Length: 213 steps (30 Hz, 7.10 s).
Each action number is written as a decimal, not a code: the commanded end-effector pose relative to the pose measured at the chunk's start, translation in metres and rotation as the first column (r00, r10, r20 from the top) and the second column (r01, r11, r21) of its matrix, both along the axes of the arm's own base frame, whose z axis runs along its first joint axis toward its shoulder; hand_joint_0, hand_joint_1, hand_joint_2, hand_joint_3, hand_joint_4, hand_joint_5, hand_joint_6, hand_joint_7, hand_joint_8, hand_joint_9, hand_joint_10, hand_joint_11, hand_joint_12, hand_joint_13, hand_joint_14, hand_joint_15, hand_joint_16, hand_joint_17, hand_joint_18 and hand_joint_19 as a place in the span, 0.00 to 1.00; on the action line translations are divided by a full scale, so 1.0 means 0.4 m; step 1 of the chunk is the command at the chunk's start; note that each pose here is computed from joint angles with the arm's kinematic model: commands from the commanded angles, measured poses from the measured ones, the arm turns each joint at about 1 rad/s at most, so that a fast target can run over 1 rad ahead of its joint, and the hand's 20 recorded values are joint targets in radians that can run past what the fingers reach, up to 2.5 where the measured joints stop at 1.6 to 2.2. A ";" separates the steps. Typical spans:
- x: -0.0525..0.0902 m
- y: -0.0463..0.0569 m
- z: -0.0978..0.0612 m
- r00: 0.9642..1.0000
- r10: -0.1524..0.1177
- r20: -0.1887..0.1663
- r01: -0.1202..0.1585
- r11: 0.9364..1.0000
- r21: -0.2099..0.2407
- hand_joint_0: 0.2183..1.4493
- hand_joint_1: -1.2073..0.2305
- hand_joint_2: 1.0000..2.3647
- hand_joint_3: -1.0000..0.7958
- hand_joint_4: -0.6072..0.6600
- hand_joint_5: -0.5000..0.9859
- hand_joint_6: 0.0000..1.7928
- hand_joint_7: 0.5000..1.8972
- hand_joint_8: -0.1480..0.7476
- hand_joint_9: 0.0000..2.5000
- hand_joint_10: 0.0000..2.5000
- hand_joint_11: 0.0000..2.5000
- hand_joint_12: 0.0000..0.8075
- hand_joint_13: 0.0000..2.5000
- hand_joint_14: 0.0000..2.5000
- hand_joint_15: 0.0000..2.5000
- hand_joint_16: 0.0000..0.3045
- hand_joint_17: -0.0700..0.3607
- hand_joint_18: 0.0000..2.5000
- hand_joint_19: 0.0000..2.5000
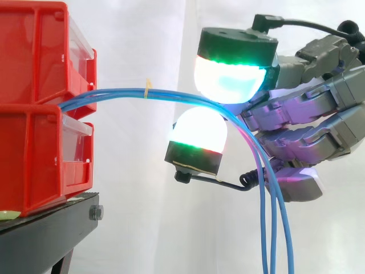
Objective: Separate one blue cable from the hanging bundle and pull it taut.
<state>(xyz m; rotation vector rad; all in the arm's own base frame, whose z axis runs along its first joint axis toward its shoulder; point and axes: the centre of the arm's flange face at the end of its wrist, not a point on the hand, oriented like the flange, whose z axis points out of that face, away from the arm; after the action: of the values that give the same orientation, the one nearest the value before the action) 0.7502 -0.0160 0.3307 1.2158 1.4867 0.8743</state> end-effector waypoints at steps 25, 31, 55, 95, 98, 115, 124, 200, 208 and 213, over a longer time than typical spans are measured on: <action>-0.001 0.000 -0.001 1.000 0.001 -0.001 -0.001 1.000 -0.002 0.21 0.47 0.00 0.28 0.60 0.44 0.28 0.58 0.42 0.90 0.01 0.29 0.47 0.73 0.01 0.46 0.17 0.44 0.49 0.32; -0.001 0.000 -0.001 1.000 0.001 -0.001 -0.001 1.000 -0.002 0.29 0.57 0.00 0.28 0.58 0.43 0.28 0.57 0.40 0.90 0.01 0.31 0.43 0.72 0.01 0.47 0.15 0.41 0.46 0.35; -0.001 0.003 -0.001 1.000 0.002 -0.001 -0.002 1.000 -0.002 0.41 0.30 0.01 0.42 0.53 0.44 0.28 0.57 0.42 0.89 0.01 0.33 0.43 0.71 0.01 0.47 0.15 0.40 0.46 0.34; -0.001 -0.001 -0.002 1.000 -0.001 -0.003 0.001 1.000 -0.003 0.40 0.30 0.01 0.44 0.53 0.44 0.28 0.58 0.42 0.89 0.01 0.31 0.43 0.70 0.01 0.45 0.16 0.42 0.46 0.34; -0.001 -0.001 -0.006 1.000 -0.001 -0.006 0.001 1.000 -0.003 0.40 0.25 0.01 0.45 0.52 0.44 0.28 0.58 0.42 0.89 0.01 0.31 0.44 0.69 0.01 0.45 0.16 0.41 0.45 0.34; -0.001 0.000 -0.006 1.000 0.001 -0.006 -0.001 1.000 -0.003 0.25 0.56 0.00 0.28 0.58 0.44 0.28 0.56 0.38 0.90 0.01 0.29 0.43 0.70 0.01 0.45 0.16 0.42 0.46 0.34; -0.004 -0.001 -0.008 1.000 0.001 -0.017 -0.001 1.000 -0.005 0.42 0.38 0.01 0.34 0.57 0.44 0.28 0.57 0.37 0.90 0.01 0.31 0.41 0.69 0.01 0.46 0.14 0.39 0.44 0.35; -0.005 0.001 -0.005 1.000 0.001 -0.016 -0.001 1.000 -0.005 0.29 0.53 0.00 0.28 0.56 0.44 0.28 0.59 0.34 0.91 0.01 0.31 0.41 0.68 0.01 0.44 0.15 0.40 0.42 0.35; -0.005 0.001 -0.005 1.000 0.001 -0.016 -0.001 1.000 -0.005 0.41 0.39 0.01 0.40 0.57 0.44 0.28 0.59 0.29 0.92 0.01 0.32 0.40 0.69 0.01 0.44 0.14 0.39 0.43 0.36; -0.005 -0.001 -0.005 1.000 -0.001 -0.016 0.001 1.000 -0.005 0.42 0.38 0.01 0.42 0.58 0.44 0.28 0.60 0.33 0.92 0.01 0.33 0.40 0.69 0.01 0.44 0.14 0.39 0.43 0.36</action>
<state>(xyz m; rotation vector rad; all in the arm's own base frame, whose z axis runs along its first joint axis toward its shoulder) 0.7481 -0.0163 0.3285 1.2220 1.5011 0.8613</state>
